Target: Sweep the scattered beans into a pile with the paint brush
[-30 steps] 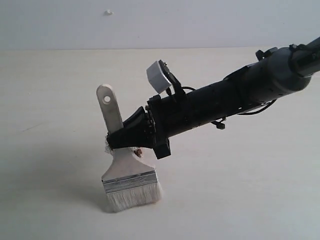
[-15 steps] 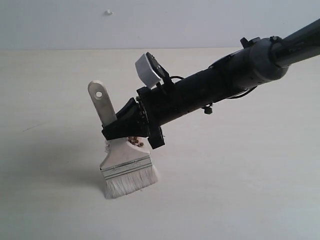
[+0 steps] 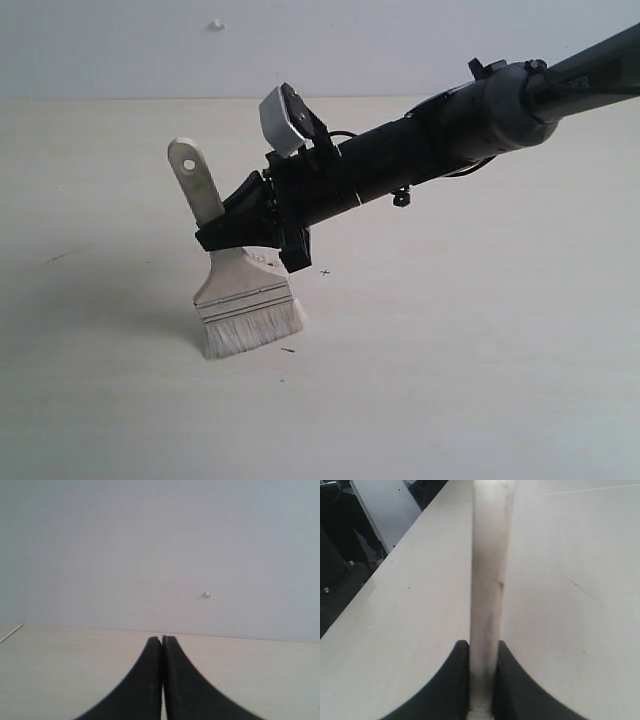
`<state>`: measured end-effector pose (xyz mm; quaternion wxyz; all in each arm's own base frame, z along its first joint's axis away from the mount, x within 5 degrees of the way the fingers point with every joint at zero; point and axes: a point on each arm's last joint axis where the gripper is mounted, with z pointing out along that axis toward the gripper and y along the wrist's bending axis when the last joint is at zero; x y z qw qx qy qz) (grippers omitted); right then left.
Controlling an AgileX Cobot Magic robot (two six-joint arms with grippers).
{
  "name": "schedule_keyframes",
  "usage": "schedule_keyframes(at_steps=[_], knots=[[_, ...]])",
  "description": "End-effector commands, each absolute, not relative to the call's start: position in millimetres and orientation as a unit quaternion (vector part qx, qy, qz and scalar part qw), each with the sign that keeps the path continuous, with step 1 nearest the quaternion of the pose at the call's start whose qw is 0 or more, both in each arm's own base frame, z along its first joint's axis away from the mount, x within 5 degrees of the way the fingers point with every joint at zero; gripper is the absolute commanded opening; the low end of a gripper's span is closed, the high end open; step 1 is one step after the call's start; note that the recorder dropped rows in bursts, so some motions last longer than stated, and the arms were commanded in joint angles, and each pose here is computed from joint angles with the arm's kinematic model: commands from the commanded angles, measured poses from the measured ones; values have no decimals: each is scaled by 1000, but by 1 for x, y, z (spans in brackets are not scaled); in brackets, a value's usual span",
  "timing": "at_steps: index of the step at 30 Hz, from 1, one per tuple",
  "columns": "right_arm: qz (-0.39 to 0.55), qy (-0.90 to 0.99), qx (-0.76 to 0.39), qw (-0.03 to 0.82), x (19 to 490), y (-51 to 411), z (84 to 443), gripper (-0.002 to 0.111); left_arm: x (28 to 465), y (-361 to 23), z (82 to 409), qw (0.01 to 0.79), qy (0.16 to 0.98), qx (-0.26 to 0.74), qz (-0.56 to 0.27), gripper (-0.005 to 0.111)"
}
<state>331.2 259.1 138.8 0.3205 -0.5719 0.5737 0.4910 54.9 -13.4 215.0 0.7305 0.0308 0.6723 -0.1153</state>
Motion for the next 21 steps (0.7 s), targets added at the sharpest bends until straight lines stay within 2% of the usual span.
schedule_keyframes(at_steps=[1,10,21], knots=[[487,574,-565,339,336,260,141,0,55,-13,214,731,672,25,-114,0],[512,550,-564,342,330,260,163,0,55,-13,214,731,672,25,-114,0],[530,577,-514,348,315,243,259,0,55,-13,214,731,672,25,-114,0]])
